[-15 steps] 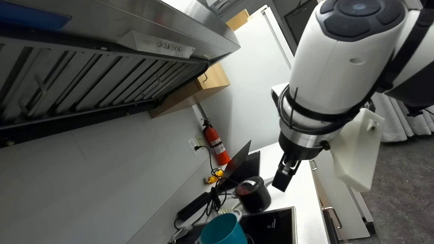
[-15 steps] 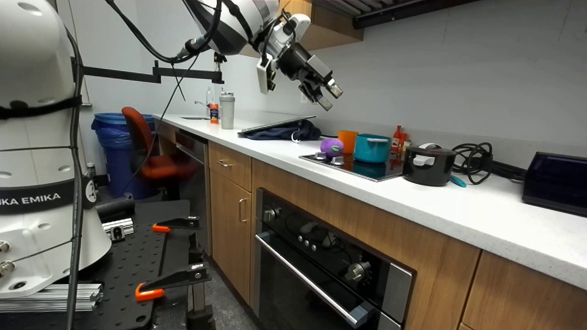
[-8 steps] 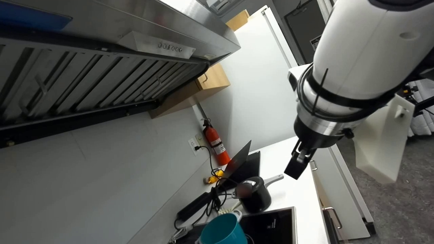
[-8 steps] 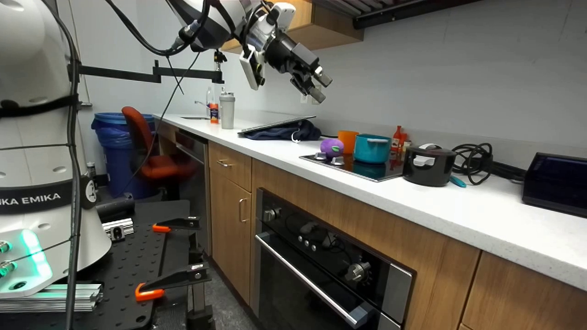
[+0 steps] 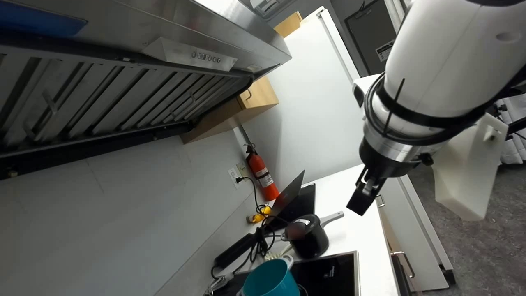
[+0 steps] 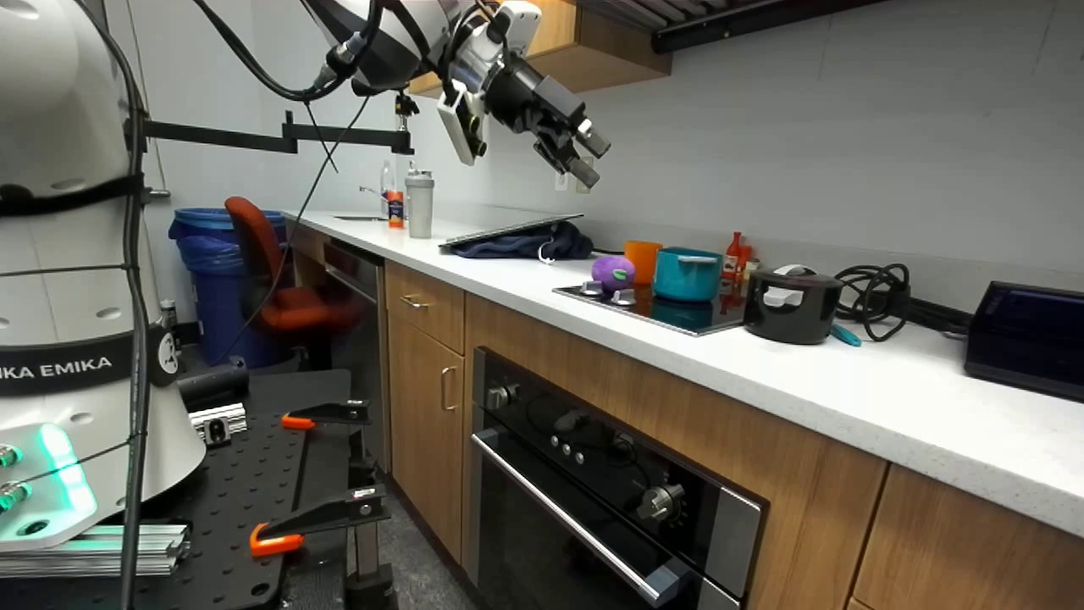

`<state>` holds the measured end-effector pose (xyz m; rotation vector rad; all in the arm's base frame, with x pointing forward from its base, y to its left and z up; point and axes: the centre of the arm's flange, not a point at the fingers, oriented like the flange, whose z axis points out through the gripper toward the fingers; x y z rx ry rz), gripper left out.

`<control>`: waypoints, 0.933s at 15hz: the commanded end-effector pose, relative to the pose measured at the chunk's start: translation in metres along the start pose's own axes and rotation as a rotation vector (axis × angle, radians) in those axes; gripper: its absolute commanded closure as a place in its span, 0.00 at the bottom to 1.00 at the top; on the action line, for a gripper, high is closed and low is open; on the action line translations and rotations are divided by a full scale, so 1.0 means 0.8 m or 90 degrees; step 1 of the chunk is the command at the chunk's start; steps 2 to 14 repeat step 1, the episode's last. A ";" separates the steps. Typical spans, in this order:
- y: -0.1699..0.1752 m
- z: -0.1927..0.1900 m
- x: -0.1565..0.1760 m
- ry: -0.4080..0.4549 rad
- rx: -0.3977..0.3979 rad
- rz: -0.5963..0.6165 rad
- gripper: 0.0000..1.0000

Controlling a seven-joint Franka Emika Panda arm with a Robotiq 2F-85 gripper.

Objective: Put the watermelon plushie inside the little pot and close the lid

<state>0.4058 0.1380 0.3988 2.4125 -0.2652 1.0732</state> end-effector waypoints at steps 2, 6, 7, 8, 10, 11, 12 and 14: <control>0.000 0.000 0.000 0.000 0.000 0.000 0.00; 0.000 0.000 0.000 0.000 0.000 0.000 0.00; 0.000 0.000 0.000 0.000 0.000 0.000 0.00; 0.000 0.000 0.000 0.000 0.000 0.000 0.00; 0.000 0.000 0.000 0.000 0.000 0.000 0.00; 0.000 0.000 0.000 0.000 0.000 0.000 0.00; 0.000 0.000 0.000 0.000 0.000 0.000 0.00; 0.000 0.000 0.000 0.000 0.000 0.000 0.00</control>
